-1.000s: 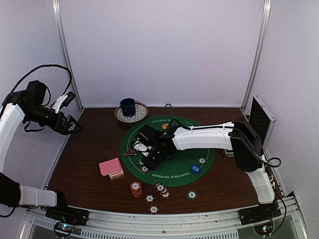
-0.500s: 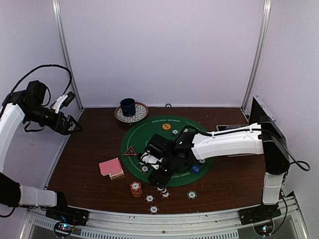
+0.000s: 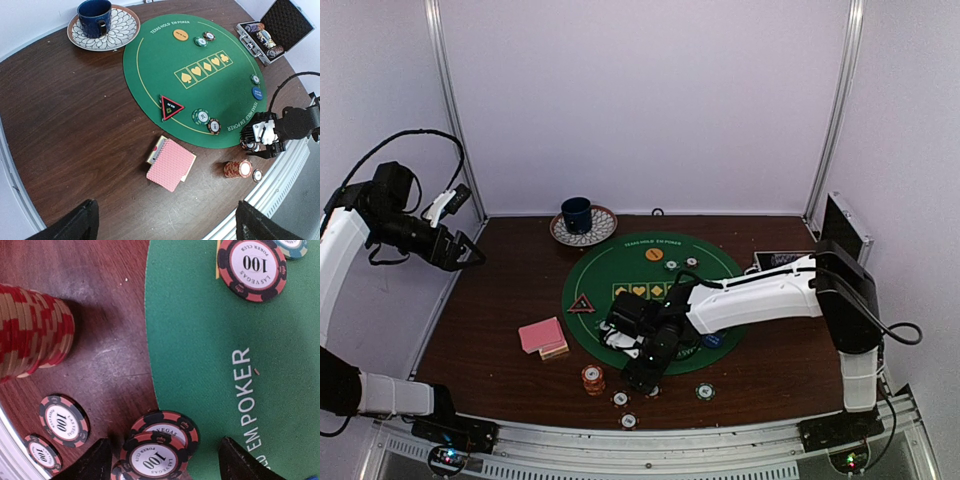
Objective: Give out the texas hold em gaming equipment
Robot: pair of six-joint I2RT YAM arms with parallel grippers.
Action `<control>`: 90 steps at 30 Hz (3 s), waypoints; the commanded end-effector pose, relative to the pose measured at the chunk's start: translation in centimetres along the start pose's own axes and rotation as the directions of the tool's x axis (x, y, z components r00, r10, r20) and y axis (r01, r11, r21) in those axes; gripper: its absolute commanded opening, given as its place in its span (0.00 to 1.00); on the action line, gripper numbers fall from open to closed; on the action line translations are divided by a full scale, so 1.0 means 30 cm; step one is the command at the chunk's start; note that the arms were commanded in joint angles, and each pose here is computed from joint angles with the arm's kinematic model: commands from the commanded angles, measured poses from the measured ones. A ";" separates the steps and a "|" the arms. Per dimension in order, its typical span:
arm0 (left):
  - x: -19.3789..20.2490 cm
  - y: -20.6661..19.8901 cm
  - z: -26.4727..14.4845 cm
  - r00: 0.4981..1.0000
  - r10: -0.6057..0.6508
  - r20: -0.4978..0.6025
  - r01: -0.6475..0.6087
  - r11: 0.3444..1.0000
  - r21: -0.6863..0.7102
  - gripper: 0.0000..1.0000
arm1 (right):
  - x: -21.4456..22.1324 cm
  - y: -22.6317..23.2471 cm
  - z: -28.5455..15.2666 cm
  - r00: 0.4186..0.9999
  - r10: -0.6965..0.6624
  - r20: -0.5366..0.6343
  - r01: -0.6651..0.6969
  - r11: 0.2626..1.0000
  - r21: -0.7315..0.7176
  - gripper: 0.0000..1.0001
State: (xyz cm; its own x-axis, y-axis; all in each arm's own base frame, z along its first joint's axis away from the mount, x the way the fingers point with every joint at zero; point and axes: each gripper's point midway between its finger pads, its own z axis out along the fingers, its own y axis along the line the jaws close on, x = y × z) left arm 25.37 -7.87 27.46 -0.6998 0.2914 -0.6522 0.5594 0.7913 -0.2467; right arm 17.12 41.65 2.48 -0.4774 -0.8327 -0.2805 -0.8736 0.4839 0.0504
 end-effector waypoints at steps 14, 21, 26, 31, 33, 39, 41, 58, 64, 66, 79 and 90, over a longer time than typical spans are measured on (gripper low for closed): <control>-0.024 -0.012 -0.026 0.999 0.026 0.027 -0.026 1.000 0.001 0.98 | -0.001 0.015 0.024 0.999 -0.028 -0.025 0.028 0.999 0.018 0.36; -0.028 -0.011 -0.027 0.999 0.028 0.028 -0.028 1.000 0.000 0.98 | -0.004 0.009 -0.024 1.000 -0.030 -0.004 0.030 0.999 0.041 0.15; -0.032 -0.009 -0.028 0.999 0.027 0.027 -0.027 1.000 0.000 0.98 | -0.015 -0.017 -0.099 0.999 -0.015 0.036 0.012 0.997 0.080 0.08; -0.038 -0.010 -0.028 0.999 0.025 0.029 -0.025 1.000 0.004 0.97 | -0.002 -0.064 -0.160 0.998 0.024 0.060 -0.030 0.994 0.103 0.06; -0.041 -0.011 -0.030 0.999 0.027 0.032 -0.027 1.000 0.004 0.98 | 0.014 -0.098 -0.175 0.997 0.051 0.066 -0.058 0.992 0.111 0.06; -0.042 -0.011 -0.028 0.999 0.023 0.031 -0.024 1.000 0.008 0.98 | 0.098 -0.241 -0.170 0.987 0.156 0.051 -0.162 0.975 0.153 0.05; -0.042 -0.011 -0.028 0.999 0.023 0.031 -0.023 1.000 0.010 0.98 | 0.131 -0.290 -0.154 0.980 0.194 0.041 -0.198 0.966 0.166 0.05; -0.039 -0.014 -0.026 0.999 0.020 0.028 -0.021 1.000 0.016 0.98 | 0.207 -0.398 -0.114 0.963 0.266 0.031 -0.267 0.939 0.216 0.46; -0.040 -0.016 -0.026 0.999 0.018 0.029 -0.019 1.000 0.020 0.98 | 0.087 -0.357 -0.282 0.969 0.210 0.131 -0.232 0.953 0.193 0.67; -0.040 -0.015 -0.025 0.999 0.018 0.029 -0.019 1.000 0.019 0.98 | 0.051 -0.328 -0.324 0.972 0.179 0.153 -0.206 0.961 0.185 0.70; -0.031 -0.020 -0.023 0.999 0.019 0.027 -0.020 0.999 0.025 0.98 | -0.177 0.107 -0.385 0.972 -0.117 0.205 0.117 0.993 0.008 0.79; -0.032 -0.023 -0.023 0.999 0.021 0.029 -0.022 0.999 0.029 0.98 | -0.246 0.234 -0.219 0.963 -0.225 0.147 0.226 0.974 0.008 0.82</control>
State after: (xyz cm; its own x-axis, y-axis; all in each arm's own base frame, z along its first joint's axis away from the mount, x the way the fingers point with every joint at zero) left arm 25.27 -8.20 28.10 -0.6986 0.2864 -0.6557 0.5679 0.7794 -0.2646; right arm 13.61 48.45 11.16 -0.2677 -0.8676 -0.4190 -0.9545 0.2982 -0.0075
